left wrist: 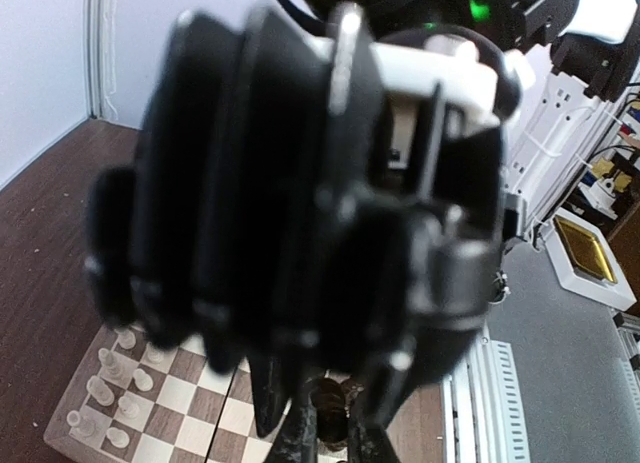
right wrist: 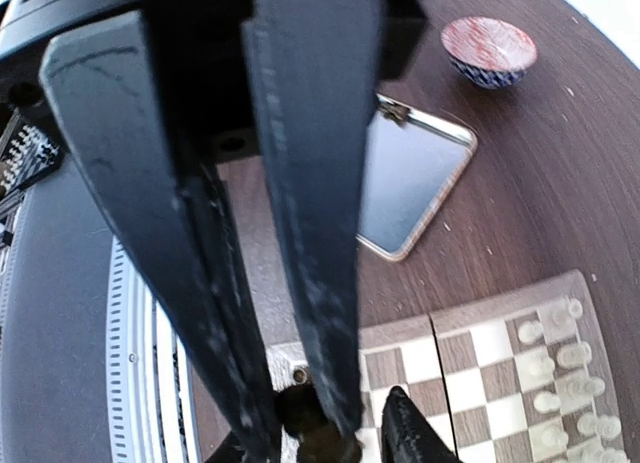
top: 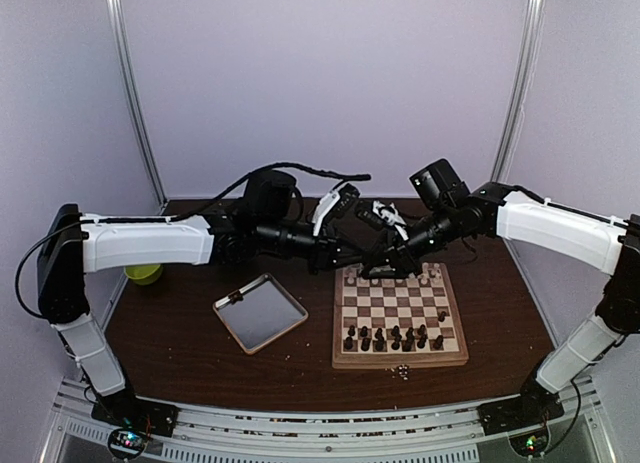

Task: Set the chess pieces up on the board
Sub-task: Pass from the right arm to the left, then place the pawn on the chessboard.

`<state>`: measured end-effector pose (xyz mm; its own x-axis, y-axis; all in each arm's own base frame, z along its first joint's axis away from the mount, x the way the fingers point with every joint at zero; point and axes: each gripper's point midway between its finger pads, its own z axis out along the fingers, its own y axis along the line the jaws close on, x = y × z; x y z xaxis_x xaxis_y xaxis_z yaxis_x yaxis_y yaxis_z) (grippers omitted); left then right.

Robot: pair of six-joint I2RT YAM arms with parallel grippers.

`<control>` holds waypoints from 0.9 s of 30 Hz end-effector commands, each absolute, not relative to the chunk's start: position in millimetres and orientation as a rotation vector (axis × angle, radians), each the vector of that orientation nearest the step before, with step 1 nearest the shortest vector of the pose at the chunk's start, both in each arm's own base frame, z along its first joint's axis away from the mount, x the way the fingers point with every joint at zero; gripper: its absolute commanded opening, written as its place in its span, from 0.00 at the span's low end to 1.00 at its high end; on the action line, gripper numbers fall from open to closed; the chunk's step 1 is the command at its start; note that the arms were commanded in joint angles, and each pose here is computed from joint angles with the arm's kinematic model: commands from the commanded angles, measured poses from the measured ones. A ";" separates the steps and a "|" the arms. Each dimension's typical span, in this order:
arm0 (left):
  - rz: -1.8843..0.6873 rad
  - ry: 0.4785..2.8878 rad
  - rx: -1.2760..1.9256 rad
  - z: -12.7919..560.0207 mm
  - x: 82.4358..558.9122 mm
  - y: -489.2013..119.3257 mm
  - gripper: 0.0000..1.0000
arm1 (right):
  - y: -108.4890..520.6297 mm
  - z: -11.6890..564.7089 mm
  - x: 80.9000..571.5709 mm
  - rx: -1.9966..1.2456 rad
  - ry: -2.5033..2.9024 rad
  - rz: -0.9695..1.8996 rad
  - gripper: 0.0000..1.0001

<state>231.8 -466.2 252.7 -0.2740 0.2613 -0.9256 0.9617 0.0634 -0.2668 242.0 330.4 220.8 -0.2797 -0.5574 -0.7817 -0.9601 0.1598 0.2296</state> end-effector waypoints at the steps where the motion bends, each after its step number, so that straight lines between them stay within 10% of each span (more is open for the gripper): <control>1: -1.117 1.721 1.241 229.8 252.1 -473.0 0.09 | 299.0 199.1 256.2 -1.430 1.983 0.869 0.38; 27: -0.622 2.112 1.554 69.6 283.6 -491.3 0.10 | 151.5 122.0 265.6 -1.300 2.335 0.273 0.42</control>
<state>289.4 -483.8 70.5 -0.3357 0.7224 -0.6045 0.9387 0.3102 -0.1506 267.1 165.0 132.4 -0.4483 -0.7225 -0.5264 -0.8493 0.5280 -0.0014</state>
